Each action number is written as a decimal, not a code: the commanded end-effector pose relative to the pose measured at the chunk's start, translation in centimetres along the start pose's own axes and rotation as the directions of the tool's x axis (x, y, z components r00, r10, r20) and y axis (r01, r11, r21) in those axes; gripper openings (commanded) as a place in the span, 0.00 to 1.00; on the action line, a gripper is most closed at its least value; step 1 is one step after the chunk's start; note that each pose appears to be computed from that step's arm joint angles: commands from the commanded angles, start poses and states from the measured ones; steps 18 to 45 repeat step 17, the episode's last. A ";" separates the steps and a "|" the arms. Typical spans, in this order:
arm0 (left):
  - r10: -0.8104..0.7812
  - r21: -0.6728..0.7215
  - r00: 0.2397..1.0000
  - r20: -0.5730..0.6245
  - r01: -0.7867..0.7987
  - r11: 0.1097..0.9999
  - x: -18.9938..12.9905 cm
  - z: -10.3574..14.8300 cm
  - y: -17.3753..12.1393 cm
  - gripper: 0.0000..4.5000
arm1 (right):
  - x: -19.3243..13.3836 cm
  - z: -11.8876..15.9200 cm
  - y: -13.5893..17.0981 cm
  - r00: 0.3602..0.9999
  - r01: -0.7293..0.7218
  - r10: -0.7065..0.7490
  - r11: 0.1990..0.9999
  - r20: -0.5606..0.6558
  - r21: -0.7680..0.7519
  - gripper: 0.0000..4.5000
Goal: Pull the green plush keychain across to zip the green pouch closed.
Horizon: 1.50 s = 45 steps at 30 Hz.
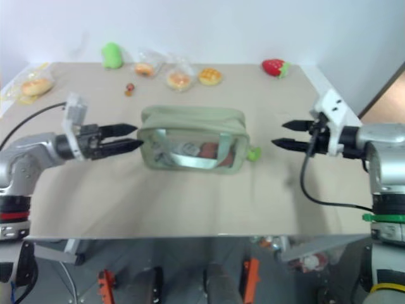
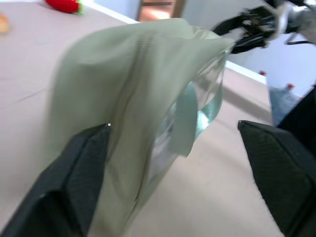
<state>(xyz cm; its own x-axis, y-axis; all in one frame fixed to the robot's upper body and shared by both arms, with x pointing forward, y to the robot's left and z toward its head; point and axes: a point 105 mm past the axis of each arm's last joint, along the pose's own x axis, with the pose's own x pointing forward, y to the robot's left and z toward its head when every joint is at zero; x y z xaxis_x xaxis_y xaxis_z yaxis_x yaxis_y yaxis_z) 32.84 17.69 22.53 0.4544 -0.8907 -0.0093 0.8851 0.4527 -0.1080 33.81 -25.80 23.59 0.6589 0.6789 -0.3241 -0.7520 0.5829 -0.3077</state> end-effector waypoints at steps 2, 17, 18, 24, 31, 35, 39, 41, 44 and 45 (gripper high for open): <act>0.095 0.022 0.993 0.067 -0.097 0.995 -2.8 1.0 0.1 0.91 | -2.2 2.4 0.3 0.994 0.027 -0.027 1.000 0.108 0.001 0.65; 0.313 -0.105 0.941 0.125 -0.301 0.948 -5.6 -1.3 2.5 0.91 | -3.5 2.8 3.6 0.966 0.092 -0.124 0.985 0.226 0.148 0.65; 0.313 -0.105 0.941 0.125 -0.301 0.948 -5.6 -1.3 2.5 0.91 | -3.5 2.8 3.6 0.966 0.092 -0.124 0.985 0.226 0.148 0.65; 0.313 -0.105 0.941 0.125 -0.301 0.948 -5.6 -1.3 2.5 0.91 | -3.5 2.8 3.6 0.966 0.092 -0.124 0.985 0.226 0.148 0.65; 0.313 -0.105 0.941 0.125 -0.301 0.948 -5.6 -1.3 2.5 0.91 | -3.5 2.8 3.6 0.966 0.092 -0.124 0.985 0.226 0.148 0.65; 0.313 -0.105 0.941 0.125 -0.301 0.948 -5.6 -1.3 2.5 0.91 | -3.5 2.8 3.6 0.966 0.092 -0.124 0.985 0.226 0.148 0.65; 0.313 -0.105 0.941 0.125 -0.301 0.948 -5.6 -1.3 2.5 0.91 | -3.5 2.8 3.6 0.966 0.092 -0.124 0.985 0.226 0.148 0.65; 0.313 -0.105 0.941 0.125 -0.301 0.948 -5.6 -1.3 2.5 0.91 | -3.5 2.8 3.6 0.966 0.092 -0.124 0.985 0.226 0.148 0.65; 0.313 -0.105 0.941 0.125 -0.301 0.948 -5.6 -1.3 2.5 0.91 | -3.5 2.8 3.6 0.966 0.092 -0.124 0.985 0.226 0.148 0.65; 0.313 -0.105 0.941 0.125 -0.301 0.948 -5.6 -1.3 2.5 0.91 | -3.5 2.8 3.6 0.966 0.092 -0.124 0.985 0.226 0.148 0.65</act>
